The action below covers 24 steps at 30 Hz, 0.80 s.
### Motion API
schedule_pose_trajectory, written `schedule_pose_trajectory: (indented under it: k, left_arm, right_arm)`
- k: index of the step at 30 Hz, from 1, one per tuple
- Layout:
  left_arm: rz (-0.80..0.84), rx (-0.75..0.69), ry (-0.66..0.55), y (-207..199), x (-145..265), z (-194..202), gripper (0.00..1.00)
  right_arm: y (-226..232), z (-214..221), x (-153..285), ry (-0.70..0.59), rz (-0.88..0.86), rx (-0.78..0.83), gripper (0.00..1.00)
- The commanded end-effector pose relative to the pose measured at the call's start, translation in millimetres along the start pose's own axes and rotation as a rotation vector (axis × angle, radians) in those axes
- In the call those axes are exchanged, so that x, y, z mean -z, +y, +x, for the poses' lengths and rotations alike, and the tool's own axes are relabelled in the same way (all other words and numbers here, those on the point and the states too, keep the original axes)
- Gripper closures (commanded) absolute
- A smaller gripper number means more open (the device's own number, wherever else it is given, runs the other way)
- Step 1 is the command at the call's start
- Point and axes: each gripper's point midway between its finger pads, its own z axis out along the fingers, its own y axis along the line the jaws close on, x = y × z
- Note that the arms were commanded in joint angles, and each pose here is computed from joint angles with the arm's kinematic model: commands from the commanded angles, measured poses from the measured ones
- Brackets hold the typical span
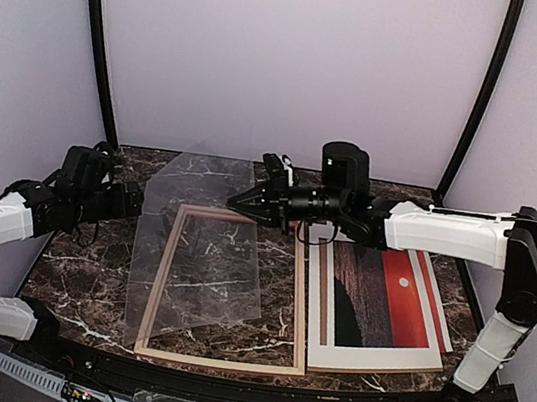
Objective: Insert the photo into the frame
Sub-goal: Place the glass panel at the frame body.
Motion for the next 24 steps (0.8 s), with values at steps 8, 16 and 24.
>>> schedule_pose_trajectory:
  k: [8,16,24]
  left_arm:
    - [0.017,-0.023,0.006,2,1,7,0.02]
    - [0.094,-0.032,0.079,-15,-12,22,0.04]
    - [0.118,-0.032,0.078,-18,-12,23,0.04]
  right_arm:
    - [-127,-3,24,-0.077,0.204,-0.129,1.00]
    - [-182,8,46,-0.097,0.306,-0.185,1.00]
    - [-199,11,51,-0.094,0.366,-0.178,1.00]
